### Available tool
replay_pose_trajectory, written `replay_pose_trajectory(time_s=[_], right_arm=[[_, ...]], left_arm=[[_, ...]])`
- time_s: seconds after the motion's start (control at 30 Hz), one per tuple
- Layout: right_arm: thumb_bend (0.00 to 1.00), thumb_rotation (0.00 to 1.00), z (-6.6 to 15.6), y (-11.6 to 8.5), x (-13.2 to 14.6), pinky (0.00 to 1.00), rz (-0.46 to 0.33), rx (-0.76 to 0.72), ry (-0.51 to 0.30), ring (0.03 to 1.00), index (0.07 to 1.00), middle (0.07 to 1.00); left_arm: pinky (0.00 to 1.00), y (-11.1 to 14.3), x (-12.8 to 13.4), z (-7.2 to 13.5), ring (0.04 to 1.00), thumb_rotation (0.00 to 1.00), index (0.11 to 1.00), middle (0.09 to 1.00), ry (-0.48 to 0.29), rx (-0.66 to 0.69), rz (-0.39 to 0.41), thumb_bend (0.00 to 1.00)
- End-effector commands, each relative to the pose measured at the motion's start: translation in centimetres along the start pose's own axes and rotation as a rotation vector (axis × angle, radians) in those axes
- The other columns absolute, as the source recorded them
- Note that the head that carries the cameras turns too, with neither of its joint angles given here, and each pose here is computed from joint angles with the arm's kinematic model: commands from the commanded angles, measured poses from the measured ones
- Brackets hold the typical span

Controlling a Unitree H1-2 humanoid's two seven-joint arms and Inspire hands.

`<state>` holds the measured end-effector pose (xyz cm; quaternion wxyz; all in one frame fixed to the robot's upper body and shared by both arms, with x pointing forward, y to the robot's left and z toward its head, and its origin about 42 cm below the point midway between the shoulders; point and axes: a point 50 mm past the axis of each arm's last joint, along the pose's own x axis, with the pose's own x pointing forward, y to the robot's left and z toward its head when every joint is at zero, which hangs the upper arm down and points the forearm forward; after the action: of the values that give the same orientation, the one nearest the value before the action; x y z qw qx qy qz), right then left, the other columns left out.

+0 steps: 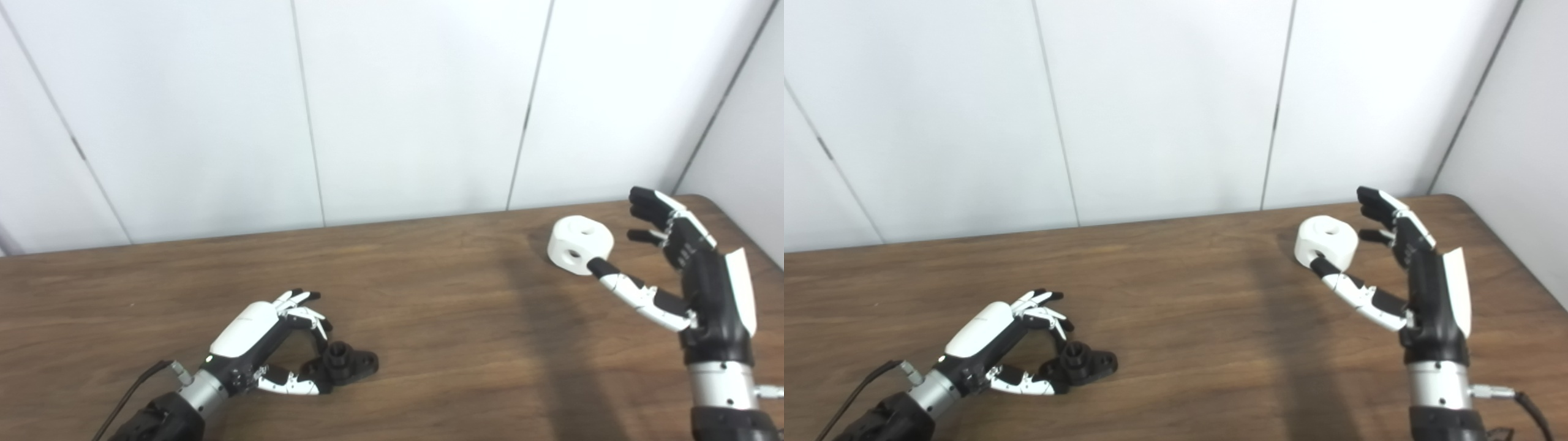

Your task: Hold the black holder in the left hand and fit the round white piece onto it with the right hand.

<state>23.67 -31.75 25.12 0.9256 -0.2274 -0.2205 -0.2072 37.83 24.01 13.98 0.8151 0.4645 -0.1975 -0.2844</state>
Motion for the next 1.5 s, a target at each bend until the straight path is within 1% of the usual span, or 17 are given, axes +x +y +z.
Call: replay_pose_trajectory(time_s=[0.0,0.13,0.17,0.27,0.3,0.4,0.57,0.77,0.9,1.03,1.07,1.13,1.17,1.23,1.33,1.4,1.47], right_arm=[[0.62,0.25,0.9,-0.8,1.4,0.67,-0.054,-0.073,-0.069,0.781,0.769,0.796],[0.67,0.29,0.1,-1.9,2.8,0.6,-0.079,-0.214,-0.077,0.738,0.777,0.785],[0.7,0.32,-0.3,-2.2,3.3,0.62,-0.079,-0.232,-0.071,0.761,0.788,0.803],[0.74,0.34,-2.0,-3.0,4.7,0.62,-0.064,-0.272,-0.034,0.775,0.804,0.827],[0.75,0.33,-2.7,-3.2,5.1,0.68,-0.055,-0.288,-0.021,0.815,0.817,0.854],[0.78,0.39,-3.9,-3.3,6.0,0.73,-0.036,-0.324,0.011,0.836,0.816,0.849],[0.8,0.41,-5.2,-2.7,7.6,0.74,-0.017,-0.331,0.079,0.856,0.814,0.858],[0.78,0.4,-6.1,-1.9,8.9,0.79,0.013,-0.339,0.159,0.887,0.82,0.886],[0.8,0.4,-6.8,-1.3,9.8,0.72,0.06,-0.327,0.208,0.874,0.84,0.9],[0.8,0.39,-7.1,-0.4,10.5,0.7,0.1,-0.311,0.251,0.882,0.849,0.916],[0.81,0.41,-7.0,-0.1,10.7,0.67,0.11,-0.319,0.261,0.865,0.855,0.918],[0.81,0.41,-7.0,0.4,11.1,0.65,0.126,-0.333,0.286,0.855,0.858,0.919],[0.82,0.41,-7.1,0.7,11.3,0.59,0.134,-0.333,0.306,0.819,0.874,0.918],[0.83,0.4,-7.1,1.3,11.5,0.55,0.146,-0.328,0.327,0.797,0.892,0.929],[0.83,0.37,-7.4,2.1,11.6,0.61,0.15,-0.338,0.327,0.846,0.888,0.956],[0.84,0.39,-7.4,2.4,11.7,0.67,0.155,-0.382,0.327,0.893,0.882,0.945],[0.83,0.4,-7.6,2.6,11.9,0.69,0.162,-0.413,0.322,0.917,0.88,0.946]], left_arm=[[1.0,-0.2,0.0,-0.5,0.946,0.05,0.482,0.719,0.012,0.027,-0.048,0.52],[1.0,-0.3,0.1,-0.6,0.944,0.05,0.482,0.716,0.008,0.019,-0.044,0.52],[1.0,-0.3,0.1,-0.6,0.942,0.05,0.482,0.715,0.007,0.018,-0.042,0.52],[1.0,-0.3,0.0,-0.7,0.937,0.05,0.482,0.714,0.006,0.015,-0.038,0.52],[1.0,-0.2,0.0,-0.8,0.936,0.05,0.482,0.714,0.006,0.014,-0.038,0.52],[1.0,-0.1,0.0,-0.9,0.936,0.05,0.482,0.716,0.004,0.001,-0.037,0.52],[1.0,0.2,-0.2,-0.9,0.931,0.05,0.482,0.713,-0.001,0.002,-0.029,0.52],[1.0,0.5,-0.1,-1.0,0.921,0.05,0.482,0.707,-0.001,0.008,-0.023,0.52],[1.0,0.6,-0.1,-1.0,0.915,0.05,0.482,0.702,-0.003,0.012,-0.021,0.52],[1.0,0.8,-0.1,-1.0,0.912,0.05,0.482,0.698,-0.004,0.012,-0.02,0.52],[1.0,0.9,-0.1,-1.1,0.914,0.05,0.482,0.7,-0.004,0.011,-0.021,0.52],[1.0,1.2,-0.2,-1.1,0.916,0.05,0.482,0.701,-0.005,0.011,-0.022,0.52],[1.0,1.3,-0.2,-1.1,0.919,0.05,0.482,0.703,-0.006,0.012,-0.023,0.52],[1.0,1.6,-0.2,-1.1,0.92,0.05,0.482,0.703,-0.008,0.012,-0.026,0.52],[1.0,1.8,-0.3,-1.0,0.914,0.05,0.482,0.7,-0.013,0.014,-0.028,0.52],[1.0,1.9,-0.3,-0.9,0.912,0.05,0.482,0.699,-0.015,0.014,-0.028,0.52],[1.0,2.0,-0.3,-0.9,0.913,0.05,0.482,0.698,-0.016,0.01,-0.026,0.52]])
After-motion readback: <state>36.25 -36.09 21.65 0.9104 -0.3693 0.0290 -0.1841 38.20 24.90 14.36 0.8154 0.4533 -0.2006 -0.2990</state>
